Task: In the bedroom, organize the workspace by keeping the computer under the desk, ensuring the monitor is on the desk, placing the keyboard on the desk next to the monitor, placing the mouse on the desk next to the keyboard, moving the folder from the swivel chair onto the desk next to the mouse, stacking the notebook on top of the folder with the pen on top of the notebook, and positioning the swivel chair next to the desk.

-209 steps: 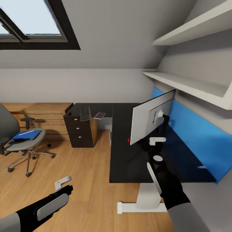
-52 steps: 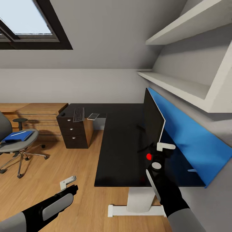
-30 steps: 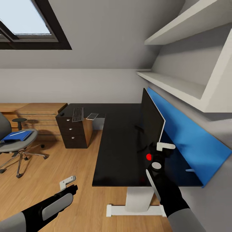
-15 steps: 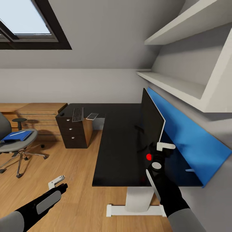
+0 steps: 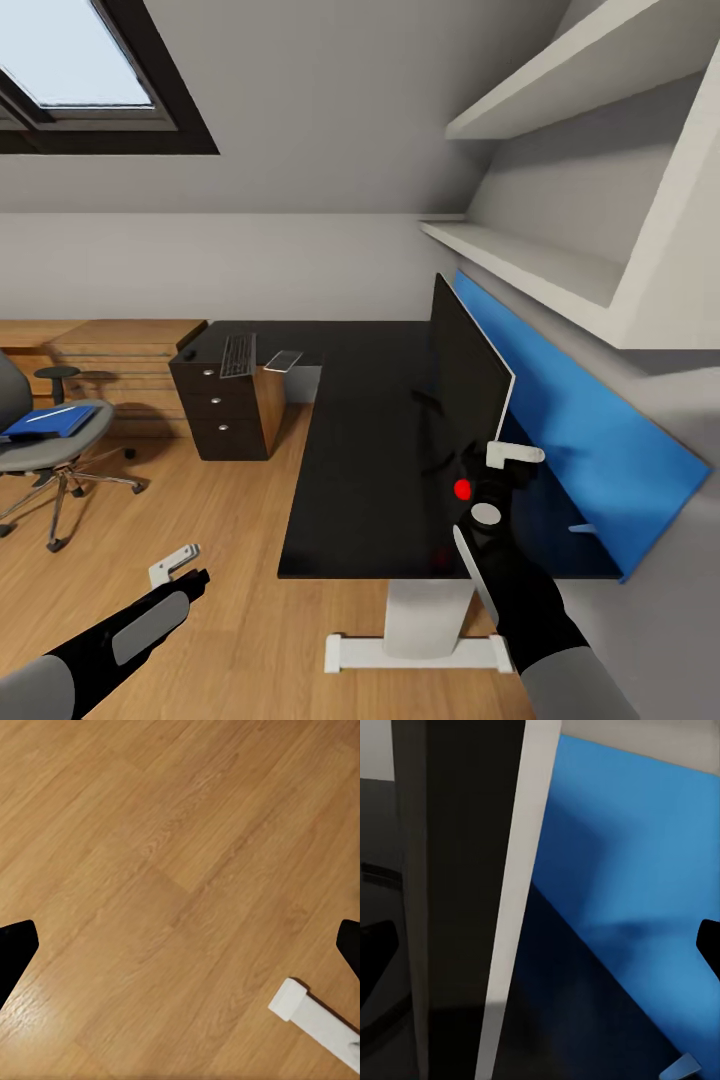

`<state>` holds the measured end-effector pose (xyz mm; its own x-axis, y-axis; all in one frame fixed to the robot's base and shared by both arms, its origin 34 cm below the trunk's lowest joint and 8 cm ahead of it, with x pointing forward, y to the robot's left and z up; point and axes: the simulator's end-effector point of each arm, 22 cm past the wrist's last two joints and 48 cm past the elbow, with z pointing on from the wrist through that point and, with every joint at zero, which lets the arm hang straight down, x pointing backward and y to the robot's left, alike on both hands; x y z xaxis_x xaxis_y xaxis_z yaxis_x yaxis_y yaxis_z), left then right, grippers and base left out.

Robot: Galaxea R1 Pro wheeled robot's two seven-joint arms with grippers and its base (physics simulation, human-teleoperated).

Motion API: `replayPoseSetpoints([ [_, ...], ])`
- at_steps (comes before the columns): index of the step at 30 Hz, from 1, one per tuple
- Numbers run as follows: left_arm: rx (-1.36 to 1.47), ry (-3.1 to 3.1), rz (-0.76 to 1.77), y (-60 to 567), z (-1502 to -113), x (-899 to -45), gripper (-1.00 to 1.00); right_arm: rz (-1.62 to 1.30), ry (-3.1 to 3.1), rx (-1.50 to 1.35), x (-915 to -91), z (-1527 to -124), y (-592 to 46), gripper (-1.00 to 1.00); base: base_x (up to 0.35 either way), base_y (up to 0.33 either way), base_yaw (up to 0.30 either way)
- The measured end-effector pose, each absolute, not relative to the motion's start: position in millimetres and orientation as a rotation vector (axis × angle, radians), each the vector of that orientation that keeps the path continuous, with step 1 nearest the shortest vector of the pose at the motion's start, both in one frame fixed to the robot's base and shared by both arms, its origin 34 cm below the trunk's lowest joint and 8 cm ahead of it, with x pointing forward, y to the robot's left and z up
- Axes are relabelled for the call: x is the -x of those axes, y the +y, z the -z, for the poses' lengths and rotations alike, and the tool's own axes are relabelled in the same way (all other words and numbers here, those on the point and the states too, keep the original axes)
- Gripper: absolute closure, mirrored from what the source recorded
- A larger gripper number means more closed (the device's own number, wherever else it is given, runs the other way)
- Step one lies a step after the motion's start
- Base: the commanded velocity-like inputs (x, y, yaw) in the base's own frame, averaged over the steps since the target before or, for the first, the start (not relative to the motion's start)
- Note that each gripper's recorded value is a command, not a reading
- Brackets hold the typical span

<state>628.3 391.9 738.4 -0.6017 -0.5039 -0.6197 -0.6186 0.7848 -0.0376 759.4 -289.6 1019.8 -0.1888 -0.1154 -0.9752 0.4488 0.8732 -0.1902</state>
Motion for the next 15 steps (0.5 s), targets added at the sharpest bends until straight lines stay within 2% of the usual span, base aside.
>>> replayPoseSetpoints([
  [7,0.830,2.345,-0.238,391.7,-738.5,-628.4,-1.00,0.517,1.691,-0.260,-759.3,-1019.8,-289.7,-1.00,0.000,0.000,0.000],
  [15,0.831,2.344,-0.237,391.7,-738.7,-628.6,-1.00,0.516,1.691,-0.259,-759.4,-1019.9,-289.6,-1.00,0.000,-0.065,0.000],
])
